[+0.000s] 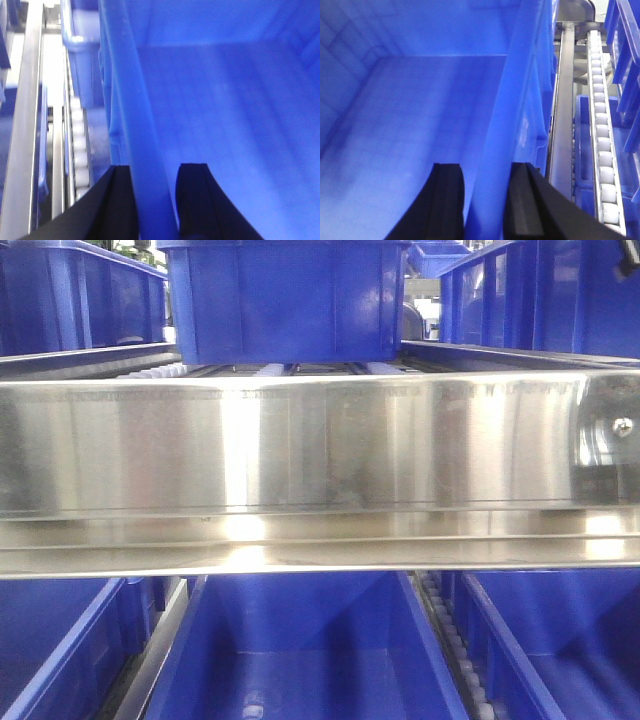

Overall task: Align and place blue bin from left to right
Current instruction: 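Lift the blue bin with both grippers and pull it off the shelf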

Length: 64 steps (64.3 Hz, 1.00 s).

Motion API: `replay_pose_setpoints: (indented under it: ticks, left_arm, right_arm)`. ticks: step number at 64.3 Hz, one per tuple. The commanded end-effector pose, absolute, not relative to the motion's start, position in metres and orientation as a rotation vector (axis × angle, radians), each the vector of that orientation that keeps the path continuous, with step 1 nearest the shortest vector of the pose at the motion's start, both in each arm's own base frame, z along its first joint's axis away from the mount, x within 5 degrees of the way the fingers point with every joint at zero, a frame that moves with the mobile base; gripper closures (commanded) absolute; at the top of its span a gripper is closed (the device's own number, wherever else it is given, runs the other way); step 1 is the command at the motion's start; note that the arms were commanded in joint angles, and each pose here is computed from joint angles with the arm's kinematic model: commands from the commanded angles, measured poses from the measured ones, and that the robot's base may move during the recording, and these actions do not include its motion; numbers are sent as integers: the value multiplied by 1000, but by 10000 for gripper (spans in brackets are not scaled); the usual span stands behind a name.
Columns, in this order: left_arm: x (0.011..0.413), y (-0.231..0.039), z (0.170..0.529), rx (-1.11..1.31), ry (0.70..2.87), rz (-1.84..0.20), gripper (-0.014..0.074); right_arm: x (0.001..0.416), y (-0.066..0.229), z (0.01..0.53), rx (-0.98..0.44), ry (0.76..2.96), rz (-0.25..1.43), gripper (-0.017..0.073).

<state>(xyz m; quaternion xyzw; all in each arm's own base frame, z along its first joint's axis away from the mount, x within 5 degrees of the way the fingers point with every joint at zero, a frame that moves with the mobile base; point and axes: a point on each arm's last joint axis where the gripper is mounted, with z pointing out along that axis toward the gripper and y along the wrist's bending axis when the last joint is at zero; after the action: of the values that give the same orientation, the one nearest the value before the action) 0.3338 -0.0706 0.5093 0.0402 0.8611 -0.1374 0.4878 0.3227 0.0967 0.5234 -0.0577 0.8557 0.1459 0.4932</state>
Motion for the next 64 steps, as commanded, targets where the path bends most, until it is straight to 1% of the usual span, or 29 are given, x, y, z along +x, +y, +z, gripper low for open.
replay_pose_setpoints:
  ticks: [1, 21, 64]
  left_arm:
    - [322, -82, 536, 113, 1915, -482, 705]
    - [322, -82, 537, 110, 1900, -483, 705]
    - [326, -80, 547, 86, 1784, -483, 705]
  right_arm:
    - [314, 103, 544, -182, 1927, 438, 627]
    - [314, 103, 545, -181, 1920, 439, 627]
    - [314, 103, 545, -181, 1918, 439, 627]
